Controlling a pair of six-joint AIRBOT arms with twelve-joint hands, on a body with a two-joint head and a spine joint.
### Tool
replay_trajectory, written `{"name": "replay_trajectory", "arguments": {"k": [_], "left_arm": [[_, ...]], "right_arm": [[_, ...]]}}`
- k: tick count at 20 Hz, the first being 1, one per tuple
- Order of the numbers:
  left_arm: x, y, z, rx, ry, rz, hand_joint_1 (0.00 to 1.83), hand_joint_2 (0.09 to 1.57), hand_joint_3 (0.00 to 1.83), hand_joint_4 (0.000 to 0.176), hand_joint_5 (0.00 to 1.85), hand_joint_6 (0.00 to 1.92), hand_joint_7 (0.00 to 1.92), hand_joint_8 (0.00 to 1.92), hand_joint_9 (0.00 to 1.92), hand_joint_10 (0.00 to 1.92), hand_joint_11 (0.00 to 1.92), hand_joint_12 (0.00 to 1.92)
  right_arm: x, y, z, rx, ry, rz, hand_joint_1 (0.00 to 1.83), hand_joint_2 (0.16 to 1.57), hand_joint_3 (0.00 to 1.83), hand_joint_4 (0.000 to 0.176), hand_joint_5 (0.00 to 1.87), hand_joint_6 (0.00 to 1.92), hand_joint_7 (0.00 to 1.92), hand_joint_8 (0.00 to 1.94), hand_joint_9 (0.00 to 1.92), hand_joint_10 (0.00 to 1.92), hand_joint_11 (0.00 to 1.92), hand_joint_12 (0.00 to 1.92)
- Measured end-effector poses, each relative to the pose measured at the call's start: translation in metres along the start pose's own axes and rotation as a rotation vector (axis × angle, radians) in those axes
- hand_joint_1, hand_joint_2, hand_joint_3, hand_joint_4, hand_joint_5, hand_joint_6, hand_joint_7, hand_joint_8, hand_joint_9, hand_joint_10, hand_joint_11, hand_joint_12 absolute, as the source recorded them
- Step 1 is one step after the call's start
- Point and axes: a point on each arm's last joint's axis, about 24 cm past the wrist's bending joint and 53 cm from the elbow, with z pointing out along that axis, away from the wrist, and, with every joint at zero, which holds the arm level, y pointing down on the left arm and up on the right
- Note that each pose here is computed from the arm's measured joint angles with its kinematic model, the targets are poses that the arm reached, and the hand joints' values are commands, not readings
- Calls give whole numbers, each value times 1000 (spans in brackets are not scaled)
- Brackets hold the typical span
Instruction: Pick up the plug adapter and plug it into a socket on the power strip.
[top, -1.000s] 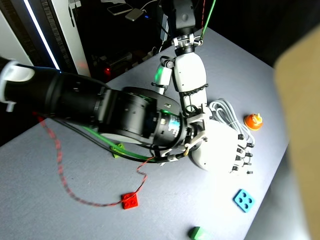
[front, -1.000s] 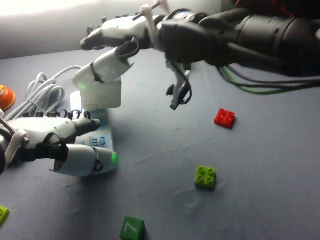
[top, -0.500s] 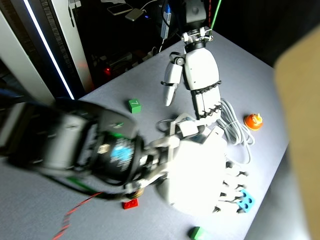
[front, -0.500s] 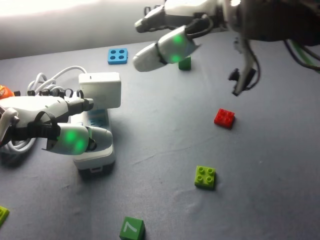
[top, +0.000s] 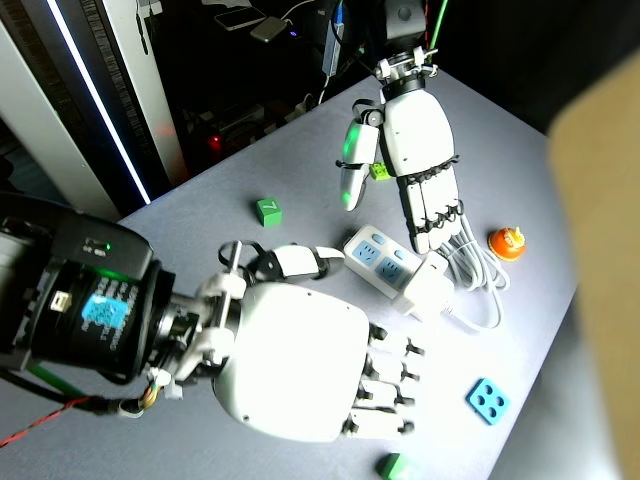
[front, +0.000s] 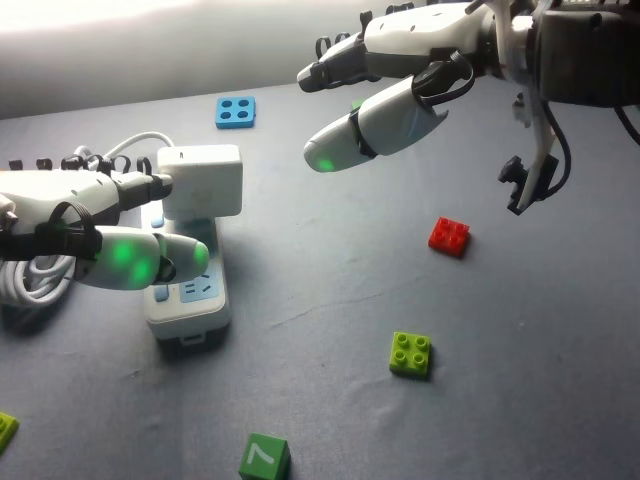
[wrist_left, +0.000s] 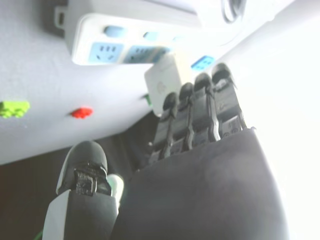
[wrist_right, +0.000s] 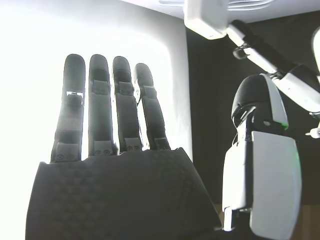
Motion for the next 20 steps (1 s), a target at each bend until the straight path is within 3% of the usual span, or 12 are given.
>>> {"name": "replay_trajectory", "arguments": {"k": [4,10,16,17,18,20], "left_arm": [[-6,-5,-2,16,-8,-1,0,1264,0,0,41,8,34,6,27,6,29,39],[-21,2,-7,7,-34,15,0,1270,1,0,23,0,22,0,12,0,0,47],[-49,-15,-8,52,-95,37,0,1268,0,0,32,0,33,0,28,0,0,105],[-51,-16,-8,54,-99,35,16,1264,0,0,174,4,171,4,179,4,0,495],[-53,-17,-7,57,-103,27,54,1258,0,0,237,5,258,6,283,14,0,754],[-56,-20,-8,64,-108,28,76,1259,0,0,471,18,579,31,580,82,122,1055]], "right_arm": [[-5,-1,-2,2,-8,-4,371,1006,3,0,318,1,344,1,339,0,0,998],[-3,4,-3,-7,-4,-10,377,999,0,0,352,4,366,2,359,3,0,1050],[-1,7,-7,-13,-1,-34,394,1006,2,0,353,0,389,2,374,2,0,1085],[0,8,-7,-16,1,-35,443,999,0,0,425,12,497,12,472,21,92,1134],[1,9,-8,-19,1,-35,434,1009,4,0,457,20,539,20,514,32,142,1159],[3,12,-10,-27,2,-36,421,1031,4,0,656,54,730,45,737,100,328,1380]]}}
